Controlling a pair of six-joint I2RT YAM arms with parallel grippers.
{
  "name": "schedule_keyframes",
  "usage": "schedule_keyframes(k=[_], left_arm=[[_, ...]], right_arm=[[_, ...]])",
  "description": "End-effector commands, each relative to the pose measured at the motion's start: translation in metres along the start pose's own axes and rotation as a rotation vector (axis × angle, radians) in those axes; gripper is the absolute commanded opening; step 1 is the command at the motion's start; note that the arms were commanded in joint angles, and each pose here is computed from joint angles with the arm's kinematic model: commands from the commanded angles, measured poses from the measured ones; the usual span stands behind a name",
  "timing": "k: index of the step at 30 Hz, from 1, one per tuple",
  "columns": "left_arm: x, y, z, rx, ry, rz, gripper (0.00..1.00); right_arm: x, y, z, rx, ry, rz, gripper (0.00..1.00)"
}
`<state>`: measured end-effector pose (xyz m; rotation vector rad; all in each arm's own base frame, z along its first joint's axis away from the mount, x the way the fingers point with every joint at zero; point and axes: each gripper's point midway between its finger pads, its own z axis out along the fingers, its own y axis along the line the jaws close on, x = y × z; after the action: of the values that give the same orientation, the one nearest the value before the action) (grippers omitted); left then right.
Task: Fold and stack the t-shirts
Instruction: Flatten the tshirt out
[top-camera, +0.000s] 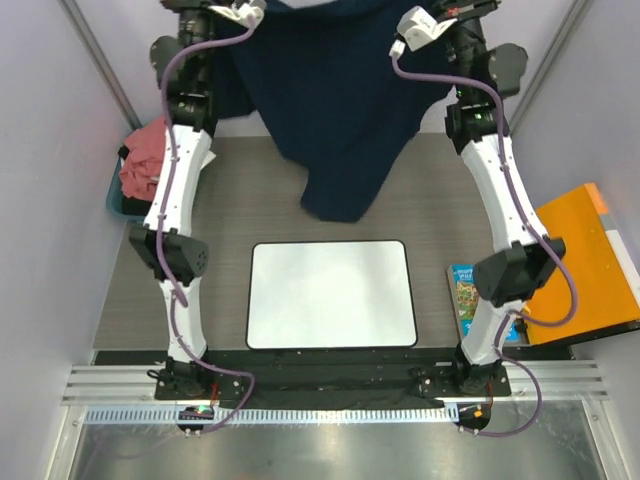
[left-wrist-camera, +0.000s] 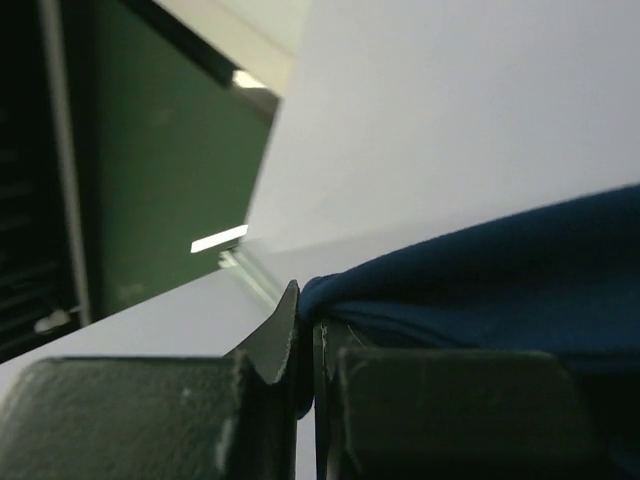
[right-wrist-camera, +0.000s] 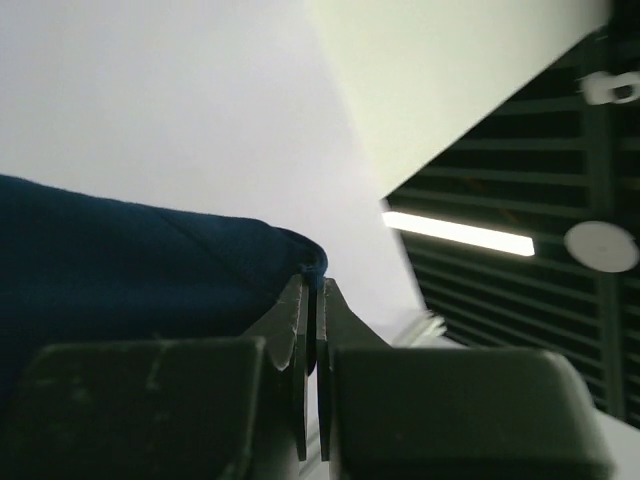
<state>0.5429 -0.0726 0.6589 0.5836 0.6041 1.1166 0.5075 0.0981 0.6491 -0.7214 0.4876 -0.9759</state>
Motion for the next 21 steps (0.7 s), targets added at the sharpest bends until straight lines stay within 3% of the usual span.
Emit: schedule_keyframes(k=[1, 2, 3, 4, 5, 6, 7, 8, 9, 10, 11, 12, 13, 14, 16, 21], left_arm=[[-0.035, 0.183, -0.045, -0.463, -0.132, 0.077, 0.00], [-0.041, 0.216, -0.060, -0.514, -0.136, 0.071, 0.00], [-0.038, 0.217, -0.063, -0.510, -0.119, 0.064, 0.00], [-0.026, 0.193, -0.064, -0.462, -0.061, 0.060, 0.00], [-0.023, 0.202, -0.074, -0.483, -0.033, 0.073, 0.00], [-0.018, 0.193, -0.078, -0.466, -0.012, 0.102, 0.00], [-0.004, 0.150, -0.082, -0.372, 0.016, 0.150, 0.00], [-0.007, 0.156, -0.094, -0.373, -0.006, 0.187, 0.00], [-0.004, 0.144, -0.102, -0.337, -0.016, 0.212, 0.00], [0.008, 0.091, -0.116, -0.212, -0.005, 0.225, 0.00], [0.011, 0.070, -0.127, -0.151, 0.000, 0.240, 0.00], [0.002, 0.073, -0.142, -0.126, -0.029, 0.245, 0.00], [0.006, 0.010, -0.171, 0.030, -0.037, 0.233, 0.00], [0.004, -0.015, -0.190, 0.127, -0.049, 0.240, 0.00], [0.004, -0.068, -0.247, 0.301, -0.069, 0.203, 0.00], [0.054, -0.205, -0.413, 0.873, 0.109, 0.172, 0.00]], right_arm=[[-0.097, -0.220, -0.050, 0.421, -0.199, -0.098, 0.01], [-0.094, -0.187, -0.049, 0.324, -0.196, -0.068, 0.01], [-0.103, -0.204, -0.066, 0.314, -0.205, -0.061, 0.01], [-0.101, -0.181, -0.069, 0.225, -0.200, -0.028, 0.01], [-0.089, -0.121, -0.075, 0.077, -0.166, 0.011, 0.01], [-0.091, -0.125, -0.093, 0.047, -0.151, 0.033, 0.01], [-0.083, -0.085, -0.105, -0.076, -0.111, 0.106, 0.01], [-0.071, -0.027, -0.128, -0.212, -0.054, 0.154, 0.01], [-0.067, 0.000, -0.146, -0.282, -0.021, 0.190, 0.01], [-0.065, 0.020, -0.171, -0.360, 0.013, 0.225, 0.01], [-0.061, 0.077, -0.209, -0.505, 0.043, 0.251, 0.01], [-0.061, 0.099, -0.231, -0.568, 0.055, 0.267, 0.01], [-0.062, 0.111, -0.255, -0.624, 0.071, 0.281, 0.01], [-0.063, 0.145, -0.287, -0.720, 0.092, 0.318, 0.01], [-0.066, 0.170, -0.326, -0.852, 0.132, 0.376, 0.01], [-0.073, 0.219, -0.404, -1.131, 0.221, 0.464, 0.01]])
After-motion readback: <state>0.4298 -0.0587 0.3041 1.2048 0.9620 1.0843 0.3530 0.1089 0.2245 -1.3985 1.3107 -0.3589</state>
